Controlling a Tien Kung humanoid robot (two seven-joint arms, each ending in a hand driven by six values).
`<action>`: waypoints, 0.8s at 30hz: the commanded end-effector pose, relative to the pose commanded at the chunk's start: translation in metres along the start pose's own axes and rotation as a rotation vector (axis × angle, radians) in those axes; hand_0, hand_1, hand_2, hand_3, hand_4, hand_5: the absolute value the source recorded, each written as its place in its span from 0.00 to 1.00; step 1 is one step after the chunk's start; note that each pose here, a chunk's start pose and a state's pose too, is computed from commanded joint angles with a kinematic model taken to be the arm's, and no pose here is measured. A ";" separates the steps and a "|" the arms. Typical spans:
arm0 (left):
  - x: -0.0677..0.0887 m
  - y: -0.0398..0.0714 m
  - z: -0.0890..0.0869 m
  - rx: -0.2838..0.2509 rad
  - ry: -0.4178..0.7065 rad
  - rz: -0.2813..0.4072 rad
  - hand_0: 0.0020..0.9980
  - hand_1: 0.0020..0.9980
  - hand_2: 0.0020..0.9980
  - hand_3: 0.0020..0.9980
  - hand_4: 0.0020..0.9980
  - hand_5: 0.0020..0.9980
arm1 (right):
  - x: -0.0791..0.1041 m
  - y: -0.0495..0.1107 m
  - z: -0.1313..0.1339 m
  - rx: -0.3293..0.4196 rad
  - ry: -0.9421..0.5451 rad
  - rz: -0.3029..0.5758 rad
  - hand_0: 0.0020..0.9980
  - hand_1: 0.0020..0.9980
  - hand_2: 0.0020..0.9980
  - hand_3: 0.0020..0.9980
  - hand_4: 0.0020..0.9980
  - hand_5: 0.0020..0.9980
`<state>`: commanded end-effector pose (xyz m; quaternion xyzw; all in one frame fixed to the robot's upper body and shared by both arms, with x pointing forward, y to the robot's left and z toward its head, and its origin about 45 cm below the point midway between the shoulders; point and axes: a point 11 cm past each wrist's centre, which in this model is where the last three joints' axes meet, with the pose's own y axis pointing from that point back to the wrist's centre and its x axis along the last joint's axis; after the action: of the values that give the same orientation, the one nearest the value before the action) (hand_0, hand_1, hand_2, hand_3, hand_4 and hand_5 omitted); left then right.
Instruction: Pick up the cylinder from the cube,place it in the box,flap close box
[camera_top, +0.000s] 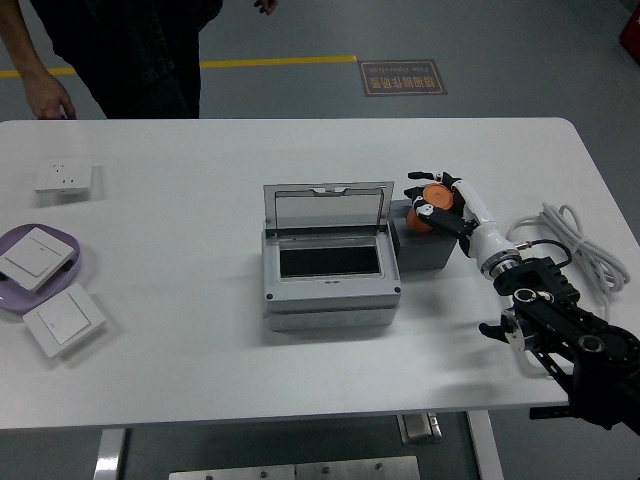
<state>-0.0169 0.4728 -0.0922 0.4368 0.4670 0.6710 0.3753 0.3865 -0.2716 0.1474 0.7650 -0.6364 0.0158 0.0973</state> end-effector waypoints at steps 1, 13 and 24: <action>0.000 0.000 0.000 0.000 0.000 0.000 0.61 0.63 0.62 0.64 0.70 0.16 | 0.000 0.000 -0.001 0.001 0.000 0.000 0.74 0.68 0.55 0.66 0.37 0.01; 0.000 0.000 0.000 0.000 0.001 0.001 0.61 0.63 0.62 0.64 0.70 0.16 | 0.006 -0.001 -0.009 0.035 -0.018 0.036 0.59 0.51 0.45 0.39 0.00 0.00; 0.000 0.000 0.000 -0.006 0.009 0.002 0.61 0.63 0.62 0.64 0.70 0.16 | 0.015 -0.003 -0.024 0.087 -0.034 0.074 0.54 0.44 0.41 0.27 0.00 0.00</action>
<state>-0.0166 0.4733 -0.0920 0.4332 0.4661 0.6748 0.3739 0.3946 -0.2818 0.1732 0.7445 -0.6648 0.0341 0.0522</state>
